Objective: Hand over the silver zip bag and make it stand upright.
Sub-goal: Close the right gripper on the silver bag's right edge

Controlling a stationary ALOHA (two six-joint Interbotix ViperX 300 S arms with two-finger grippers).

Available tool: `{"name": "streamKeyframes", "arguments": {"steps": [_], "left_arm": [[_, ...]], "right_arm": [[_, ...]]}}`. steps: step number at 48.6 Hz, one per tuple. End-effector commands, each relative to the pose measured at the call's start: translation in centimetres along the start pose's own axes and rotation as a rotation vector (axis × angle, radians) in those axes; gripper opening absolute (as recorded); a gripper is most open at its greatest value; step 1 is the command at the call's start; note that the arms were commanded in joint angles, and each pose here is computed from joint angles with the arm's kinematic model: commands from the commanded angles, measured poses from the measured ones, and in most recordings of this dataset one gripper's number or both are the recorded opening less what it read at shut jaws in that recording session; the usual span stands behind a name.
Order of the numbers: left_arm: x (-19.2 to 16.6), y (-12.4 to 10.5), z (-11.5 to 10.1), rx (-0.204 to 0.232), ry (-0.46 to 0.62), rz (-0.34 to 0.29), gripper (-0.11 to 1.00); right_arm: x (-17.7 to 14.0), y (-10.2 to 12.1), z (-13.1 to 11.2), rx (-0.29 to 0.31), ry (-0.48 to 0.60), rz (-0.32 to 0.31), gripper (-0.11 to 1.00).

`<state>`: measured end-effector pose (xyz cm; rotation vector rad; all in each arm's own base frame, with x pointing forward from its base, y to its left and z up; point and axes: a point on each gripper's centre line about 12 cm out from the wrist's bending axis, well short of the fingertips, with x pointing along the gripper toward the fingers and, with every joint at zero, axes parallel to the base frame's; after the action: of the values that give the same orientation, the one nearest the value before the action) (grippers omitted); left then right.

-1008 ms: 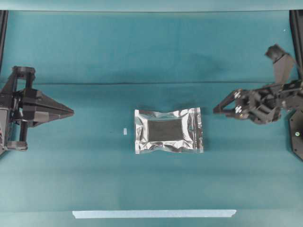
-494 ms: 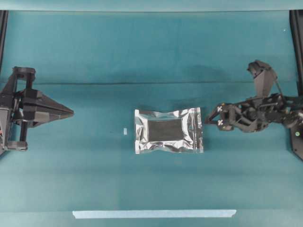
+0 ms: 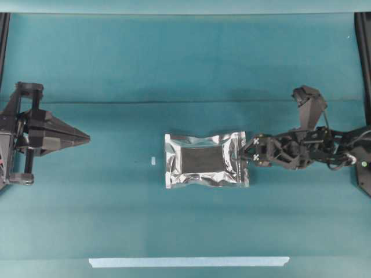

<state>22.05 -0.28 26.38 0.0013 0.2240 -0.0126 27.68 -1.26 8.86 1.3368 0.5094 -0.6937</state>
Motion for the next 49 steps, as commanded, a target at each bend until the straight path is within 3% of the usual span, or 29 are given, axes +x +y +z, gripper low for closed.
{"name": "streamKeyframes", "arguments": {"steps": [1,18,49], "left_arm": [[0.1,0.0,1.0,0.001,-0.025,0.001,-0.01],[0.0,0.0,0.9,0.000,-0.015,0.002,-0.01],[0.0,0.1,0.7,0.001,-0.006,0.003,-0.01]], "right_arm": [[0.7,0.7,-0.2,0.005,-0.006,0.015,0.91],[2.9,1.7,-1.4,-0.017,0.014,0.004,0.91],[2.1,0.7,-3.3,0.004,0.052,-0.004,0.90]]}}
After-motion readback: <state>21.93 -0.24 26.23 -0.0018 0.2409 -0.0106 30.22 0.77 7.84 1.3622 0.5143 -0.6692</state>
